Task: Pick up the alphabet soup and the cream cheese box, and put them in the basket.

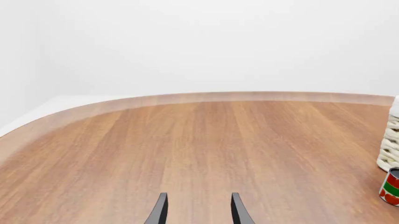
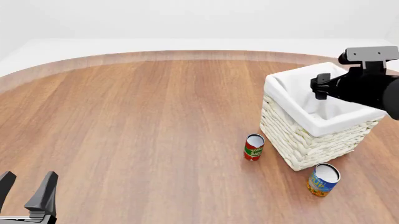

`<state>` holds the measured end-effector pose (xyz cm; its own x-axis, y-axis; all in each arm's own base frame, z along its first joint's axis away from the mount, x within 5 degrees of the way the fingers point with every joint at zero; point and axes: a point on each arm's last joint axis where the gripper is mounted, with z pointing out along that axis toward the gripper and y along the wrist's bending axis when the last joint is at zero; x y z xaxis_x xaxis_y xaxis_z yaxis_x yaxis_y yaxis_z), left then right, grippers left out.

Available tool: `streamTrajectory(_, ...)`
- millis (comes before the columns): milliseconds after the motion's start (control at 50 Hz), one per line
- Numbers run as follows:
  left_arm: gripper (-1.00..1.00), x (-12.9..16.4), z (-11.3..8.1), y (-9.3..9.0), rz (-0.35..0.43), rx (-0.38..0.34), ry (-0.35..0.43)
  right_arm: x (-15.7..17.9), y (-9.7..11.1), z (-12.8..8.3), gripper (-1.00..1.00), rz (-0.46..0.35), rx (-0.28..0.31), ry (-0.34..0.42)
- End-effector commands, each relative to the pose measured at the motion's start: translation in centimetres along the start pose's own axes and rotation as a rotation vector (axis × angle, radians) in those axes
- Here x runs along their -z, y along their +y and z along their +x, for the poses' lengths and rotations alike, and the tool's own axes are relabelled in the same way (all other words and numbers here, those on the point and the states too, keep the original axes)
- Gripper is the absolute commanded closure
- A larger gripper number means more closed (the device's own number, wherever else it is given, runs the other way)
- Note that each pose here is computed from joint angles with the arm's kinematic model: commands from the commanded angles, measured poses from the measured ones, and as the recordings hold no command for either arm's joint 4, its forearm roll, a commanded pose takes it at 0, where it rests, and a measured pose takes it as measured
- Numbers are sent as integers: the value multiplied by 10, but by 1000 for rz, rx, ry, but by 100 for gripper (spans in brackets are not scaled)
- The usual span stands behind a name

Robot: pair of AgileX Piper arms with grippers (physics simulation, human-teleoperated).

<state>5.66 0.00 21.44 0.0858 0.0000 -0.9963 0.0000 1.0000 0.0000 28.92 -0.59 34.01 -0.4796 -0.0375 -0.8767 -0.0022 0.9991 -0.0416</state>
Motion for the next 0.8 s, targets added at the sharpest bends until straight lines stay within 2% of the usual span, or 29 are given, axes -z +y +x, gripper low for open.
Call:
streamTrajectory(20,-100,0,0,0,0,0,0,16,2,5,-100,-5,1,-15)
streamTrajectory(440,-100,0,0,0,0,0,0,41,3,18,-100,-8,-2,-25)
streamTrajectory(480,-100,0,0,0,0,0,0,47,3,12,-100,-8,-6,-28)
streamTrajectory(520,-100,0,0,0,0,0,0,47,4,20,-100,-9,-5,-30)
streamTrajectory(560,-100,0,0,0,0,0,0,54,3,14,-100,-8,-6,-32)
streamTrajectory(700,-100,0,0,0,0,0,0,54,3,23,-100,-7,-10,-36)
streamTrajectory(800,-100,0,0,0,0,0,0,60,3,20,-100,-6,-17,-39)
